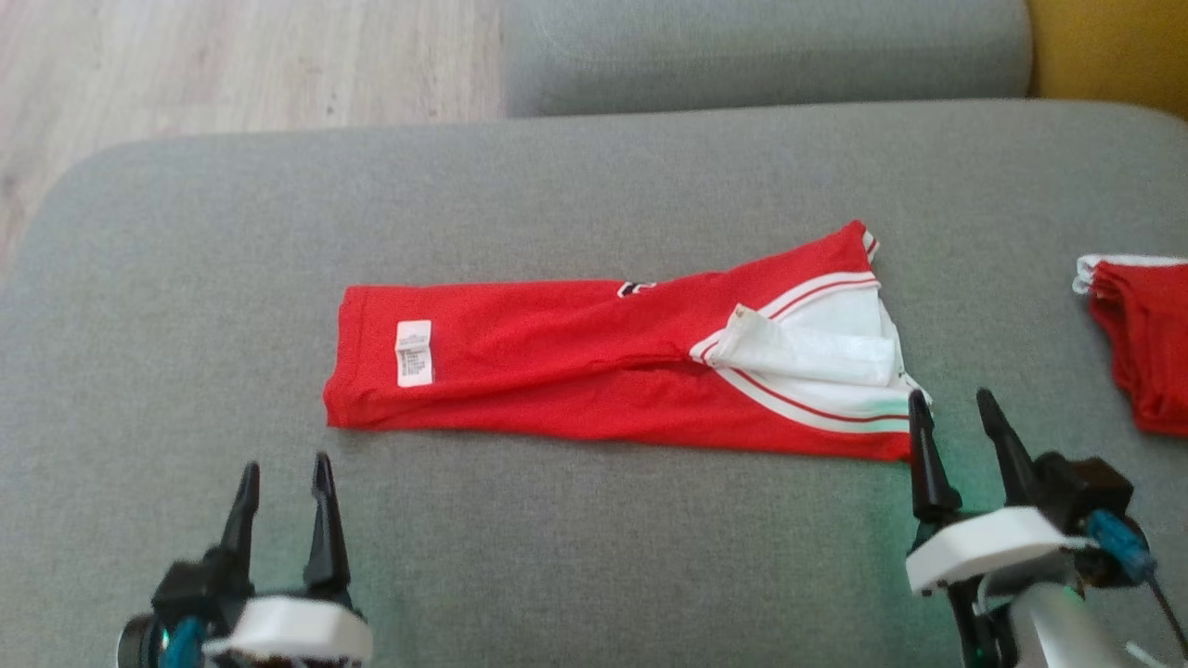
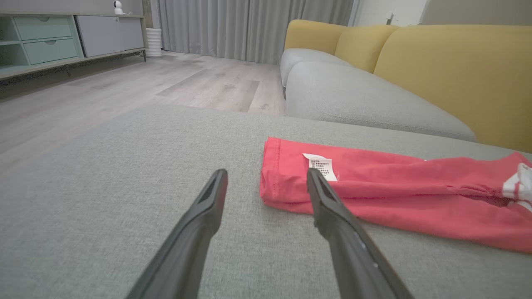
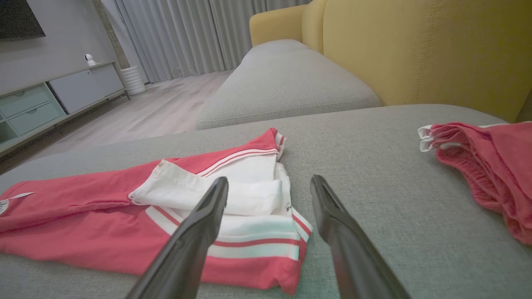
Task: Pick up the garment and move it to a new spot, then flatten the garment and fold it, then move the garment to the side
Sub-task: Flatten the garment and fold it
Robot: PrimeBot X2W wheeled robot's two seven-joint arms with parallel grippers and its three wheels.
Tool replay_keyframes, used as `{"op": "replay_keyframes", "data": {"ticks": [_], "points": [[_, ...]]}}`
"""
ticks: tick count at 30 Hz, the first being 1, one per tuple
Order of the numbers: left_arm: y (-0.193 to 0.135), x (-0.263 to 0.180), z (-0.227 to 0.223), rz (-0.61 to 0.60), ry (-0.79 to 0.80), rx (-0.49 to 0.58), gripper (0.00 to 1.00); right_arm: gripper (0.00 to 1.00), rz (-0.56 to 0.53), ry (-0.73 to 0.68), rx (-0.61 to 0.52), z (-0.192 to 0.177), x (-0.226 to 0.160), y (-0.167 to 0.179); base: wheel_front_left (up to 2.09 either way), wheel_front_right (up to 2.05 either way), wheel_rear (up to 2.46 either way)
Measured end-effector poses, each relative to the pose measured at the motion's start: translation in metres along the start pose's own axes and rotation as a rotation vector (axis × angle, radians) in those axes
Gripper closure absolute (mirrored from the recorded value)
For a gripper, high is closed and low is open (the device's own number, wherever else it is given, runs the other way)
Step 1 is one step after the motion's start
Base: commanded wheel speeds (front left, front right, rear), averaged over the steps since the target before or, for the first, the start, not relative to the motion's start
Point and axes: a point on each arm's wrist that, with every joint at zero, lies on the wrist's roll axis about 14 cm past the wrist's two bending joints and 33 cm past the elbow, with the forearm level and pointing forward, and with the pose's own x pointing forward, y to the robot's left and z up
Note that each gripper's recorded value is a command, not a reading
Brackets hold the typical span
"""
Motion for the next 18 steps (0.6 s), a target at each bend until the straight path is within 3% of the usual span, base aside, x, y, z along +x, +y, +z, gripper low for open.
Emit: {"op": "replay_keyframes", "data": {"ticks": [12, 18], "points": [[-0.015, -0.017, -0.009, -0.052, 0.020, -0.025, 0.00, 0.00, 0.000, 0.035, 0.003, -0.012, -0.006, 0.004, 0.00, 0.00, 0.00], [-0.022, -0.011, -0.020, -0.068, 0.057, -0.033, 0.00, 0.00, -0.003, 0.105, -0.003, -0.030, 0.013, 0.002, 0.00, 0.00, 0.00]]}}
